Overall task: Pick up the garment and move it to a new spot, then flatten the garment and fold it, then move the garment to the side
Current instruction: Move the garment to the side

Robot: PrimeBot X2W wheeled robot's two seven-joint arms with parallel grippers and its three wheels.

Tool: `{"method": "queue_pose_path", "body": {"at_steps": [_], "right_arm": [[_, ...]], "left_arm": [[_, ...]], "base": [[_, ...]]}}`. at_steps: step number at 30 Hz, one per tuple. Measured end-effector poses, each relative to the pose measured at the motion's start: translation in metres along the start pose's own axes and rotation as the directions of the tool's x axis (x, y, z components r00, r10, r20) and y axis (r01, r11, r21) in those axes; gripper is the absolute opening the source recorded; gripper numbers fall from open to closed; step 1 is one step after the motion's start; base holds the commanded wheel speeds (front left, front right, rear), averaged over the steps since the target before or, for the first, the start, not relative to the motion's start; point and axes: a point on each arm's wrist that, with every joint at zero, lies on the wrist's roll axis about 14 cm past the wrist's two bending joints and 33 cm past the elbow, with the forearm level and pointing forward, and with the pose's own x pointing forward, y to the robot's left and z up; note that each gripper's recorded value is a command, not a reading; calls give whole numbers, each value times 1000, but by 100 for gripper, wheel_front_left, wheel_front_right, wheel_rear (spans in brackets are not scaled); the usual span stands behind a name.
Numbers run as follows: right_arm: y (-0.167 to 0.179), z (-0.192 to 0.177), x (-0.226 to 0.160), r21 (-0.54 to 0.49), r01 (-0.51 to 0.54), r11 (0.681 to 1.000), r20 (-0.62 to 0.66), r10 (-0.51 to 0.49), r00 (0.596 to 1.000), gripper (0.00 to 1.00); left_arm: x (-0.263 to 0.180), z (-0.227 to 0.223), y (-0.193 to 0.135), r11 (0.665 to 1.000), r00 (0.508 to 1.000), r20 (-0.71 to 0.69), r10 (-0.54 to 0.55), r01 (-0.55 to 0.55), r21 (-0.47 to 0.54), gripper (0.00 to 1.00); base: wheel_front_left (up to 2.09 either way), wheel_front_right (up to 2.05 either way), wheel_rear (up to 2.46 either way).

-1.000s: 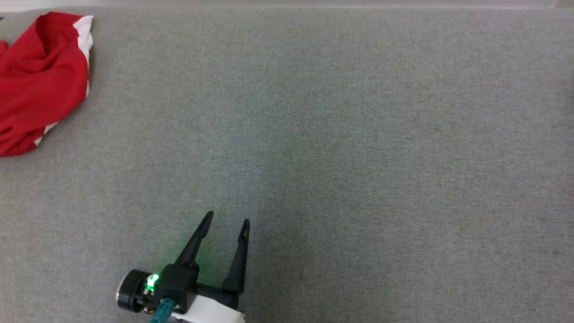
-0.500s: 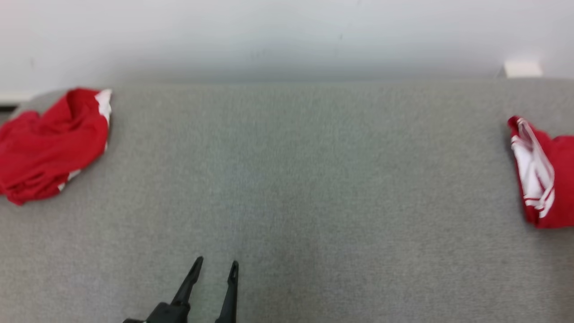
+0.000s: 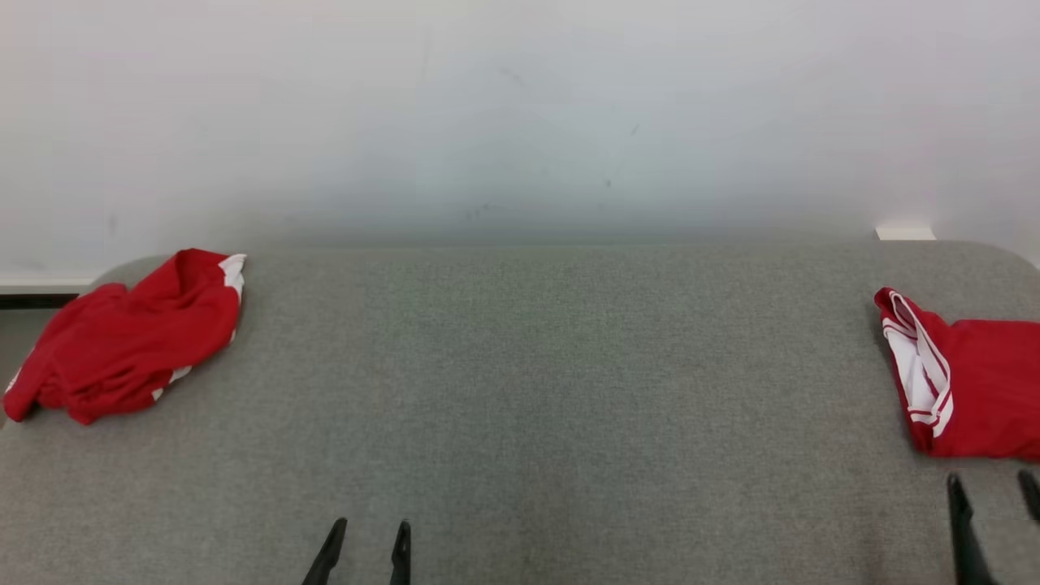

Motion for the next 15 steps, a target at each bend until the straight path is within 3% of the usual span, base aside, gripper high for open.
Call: {"method": "queue_pose_path", "body": {"at_steps": [6,15], "right_arm": [[20,-15,-26,56,7,998,-33,-5,999,100],[27,-18,-28,60,-3,998,-40,6,999,100]], "left_arm": [[-6,-3,-1,1000,1000,-9,0,0,-5,100],[-10,-7,5,1000,1000,-22,17,-17,-3,100]], "base": [[0,0,0],[0,0,0]]}}
